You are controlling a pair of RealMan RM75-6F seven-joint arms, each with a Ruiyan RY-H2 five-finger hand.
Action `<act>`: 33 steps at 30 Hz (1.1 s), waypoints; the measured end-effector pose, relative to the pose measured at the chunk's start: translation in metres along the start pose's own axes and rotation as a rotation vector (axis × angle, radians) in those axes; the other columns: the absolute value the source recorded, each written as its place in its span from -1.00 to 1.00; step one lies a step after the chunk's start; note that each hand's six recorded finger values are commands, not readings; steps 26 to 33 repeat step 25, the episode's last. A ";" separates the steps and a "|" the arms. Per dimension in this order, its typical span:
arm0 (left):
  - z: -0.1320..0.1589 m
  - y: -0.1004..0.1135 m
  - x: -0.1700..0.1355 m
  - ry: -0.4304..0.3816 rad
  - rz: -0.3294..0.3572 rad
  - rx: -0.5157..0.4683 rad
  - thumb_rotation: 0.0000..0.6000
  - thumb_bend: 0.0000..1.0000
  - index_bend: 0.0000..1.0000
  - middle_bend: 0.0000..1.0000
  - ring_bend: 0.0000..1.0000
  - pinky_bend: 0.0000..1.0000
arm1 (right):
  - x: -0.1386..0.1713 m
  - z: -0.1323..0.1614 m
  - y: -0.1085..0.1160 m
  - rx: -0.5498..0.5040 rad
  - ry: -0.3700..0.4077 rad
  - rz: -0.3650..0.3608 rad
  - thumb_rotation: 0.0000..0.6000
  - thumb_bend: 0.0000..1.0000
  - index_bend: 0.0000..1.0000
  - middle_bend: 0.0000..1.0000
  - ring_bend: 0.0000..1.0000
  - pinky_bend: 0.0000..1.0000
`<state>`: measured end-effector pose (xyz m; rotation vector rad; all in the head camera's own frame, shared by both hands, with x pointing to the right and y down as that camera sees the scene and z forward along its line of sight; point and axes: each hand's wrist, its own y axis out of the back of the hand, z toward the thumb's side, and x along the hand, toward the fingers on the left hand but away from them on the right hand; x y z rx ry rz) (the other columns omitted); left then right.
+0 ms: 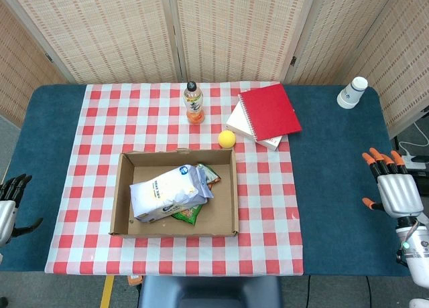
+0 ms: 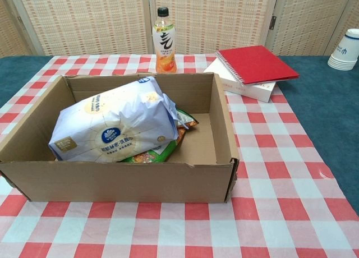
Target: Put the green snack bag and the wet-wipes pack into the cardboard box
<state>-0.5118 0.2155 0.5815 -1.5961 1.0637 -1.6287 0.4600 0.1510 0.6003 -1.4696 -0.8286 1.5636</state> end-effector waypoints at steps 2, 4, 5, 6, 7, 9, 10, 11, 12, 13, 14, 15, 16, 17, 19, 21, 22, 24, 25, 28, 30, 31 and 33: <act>0.000 0.000 0.000 0.000 0.004 0.000 1.00 -0.60 -0.96 -1.00 -1.00 -0.82 | 0.001 0.000 -0.005 -0.015 0.001 0.003 1.00 -1.00 -0.77 -0.97 -1.00 -1.00; 0.000 0.000 0.000 -0.001 0.005 0.005 1.00 -0.60 -0.96 -1.00 -1.00 -0.82 | 0.001 0.003 -0.009 -0.044 0.017 -0.004 1.00 -1.00 -0.77 -0.97 -1.00 -1.00; 0.001 0.000 0.000 -0.002 0.006 0.006 1.00 -0.60 -0.96 -1.00 -1.00 -0.82 | 0.001 0.005 -0.010 -0.054 0.030 -0.010 1.00 -1.00 -0.77 -0.97 -1.00 -1.00; 0.001 0.000 0.000 -0.001 0.006 0.008 1.00 -0.60 -0.96 -1.00 -1.00 -0.82 | 0.001 0.007 -0.011 -0.061 0.044 -0.016 1.00 -1.00 -0.77 -0.97 -1.00 -1.00; 0.001 -0.001 0.000 0.000 0.006 0.010 1.00 -0.60 -0.96 -1.00 -1.00 -0.82 | 0.000 0.011 -0.013 -0.070 0.064 -0.023 1.00 -1.00 -0.77 -0.97 -1.00 -1.00; 0.000 -0.001 0.000 0.005 0.004 0.013 1.00 -0.60 -0.96 -1.00 -1.00 -0.82 | 0.000 0.018 -0.017 -0.088 0.093 -0.029 1.00 -1.00 -0.77 -0.97 -1.00 -1.00; -0.001 -0.002 0.001 0.009 0.002 0.015 1.00 -0.60 -0.96 -1.00 -1.00 -0.82 | 0.000 0.023 -0.020 -0.099 0.106 -0.030 1.00 -1.00 -0.77 -0.97 -1.00 -1.00; -0.002 -0.002 0.001 0.013 0.001 0.017 1.00 -0.60 -0.96 -1.00 -1.00 -0.82 | -0.001 0.025 -0.021 -0.105 0.114 -0.031 1.00 -1.00 -0.77 -0.96 -1.00 -1.00; -0.003 -0.002 0.001 0.016 -0.001 0.019 1.00 -0.60 -0.96 -1.00 -1.00 -0.82 | -0.001 0.027 -0.022 -0.108 0.120 -0.032 1.00 -1.00 -0.77 -0.96 -1.00 -1.00; -0.004 -0.002 0.001 0.020 -0.001 0.019 1.00 -0.60 -0.96 -1.00 -1.00 -0.82 | -0.002 0.030 -0.023 -0.112 0.126 -0.032 1.00 -1.00 -0.78 -0.96 -1.00 -1.00; -0.004 -0.001 0.001 0.022 0.000 0.019 1.00 -0.60 -0.96 -1.00 -1.00 -0.82 | -0.003 0.031 -0.023 -0.113 0.128 -0.032 1.00 -1.00 -0.78 -0.96 -1.00 -1.00; -0.004 -0.001 0.001 0.022 0.002 0.019 1.00 -0.60 -0.96 -1.00 -1.00 -0.82 | -0.003 0.032 -0.023 -0.113 0.130 -0.032 1.00 -1.00 -0.78 -0.97 -1.00 -1.00; -0.004 0.000 0.001 0.022 0.004 0.018 1.00 -0.60 -0.96 -1.00 -1.00 -0.82 | -0.004 0.032 -0.023 -0.109 0.131 -0.032 1.00 -1.00 -0.78 -0.97 -1.00 -1.00; -0.004 0.000 0.001 0.021 0.006 0.018 1.00 -0.60 -0.96 -1.00 -1.00 -0.82 | -0.004 0.032 -0.023 -0.106 0.130 -0.032 1.00 -1.00 -0.78 -0.96 -1.00 -1.00; -0.003 0.000 0.001 0.020 0.005 0.017 1.00 -0.60 -0.96 -1.00 -1.00 -0.82 | -0.005 0.031 -0.021 -0.098 0.125 -0.034 1.00 -1.00 -0.78 -0.96 -1.00 -1.00; -0.003 -0.001 0.002 0.019 0.002 0.018 1.00 -0.60 -0.96 -1.00 -1.00 -0.82 | -0.005 0.030 -0.019 -0.095 0.120 -0.039 1.00 -1.00 -0.78 -0.96 -1.00 -1.00; -0.003 -0.001 0.002 0.020 0.000 0.019 1.00 -0.60 -0.96 -1.00 -1.00 -0.82 | -0.005 0.029 -0.017 -0.097 0.117 -0.042 1.00 -1.00 -0.78 -0.96 -1.00 -1.00; -0.003 -0.002 0.002 0.019 -0.004 0.021 1.00 -0.60 -0.96 -1.00 -1.00 -0.82 | -0.005 0.029 -0.017 -0.099 0.118 -0.043 1.00 -1.00 -0.77 -0.97 -1.00 -1.00; -0.002 -0.002 0.002 0.018 -0.005 0.020 1.00 -0.60 -0.96 -1.00 -1.00 -0.82 | -0.005 0.030 -0.017 -0.099 0.120 -0.042 1.00 -1.00 -0.77 -0.96 -1.00 -1.00; -0.002 -0.002 0.002 0.018 -0.005 0.020 1.00 -0.60 -0.96 -1.00 -1.00 -0.82 | -0.005 0.030 -0.017 -0.099 0.120 -0.042 1.00 -1.00 -0.77 -0.96 -1.00 -1.00; -0.002 -0.002 0.002 0.018 -0.005 0.020 1.00 -0.60 -0.96 -1.00 -1.00 -0.82 | -0.005 0.030 -0.017 -0.099 0.120 -0.042 1.00 -1.00 -0.77 -0.96 -1.00 -1.00; -0.002 -0.002 0.002 0.018 -0.005 0.020 1.00 -0.60 -0.96 -1.00 -1.00 -0.82 | -0.005 0.030 -0.017 -0.099 0.120 -0.042 1.00 -1.00 -0.77 -0.96 -1.00 -1.00; -0.002 -0.002 0.002 0.018 -0.005 0.020 1.00 -0.60 -0.96 -1.00 -1.00 -0.82 | -0.005 0.030 -0.017 -0.099 0.120 -0.042 1.00 -1.00 -0.77 -0.96 -1.00 -1.00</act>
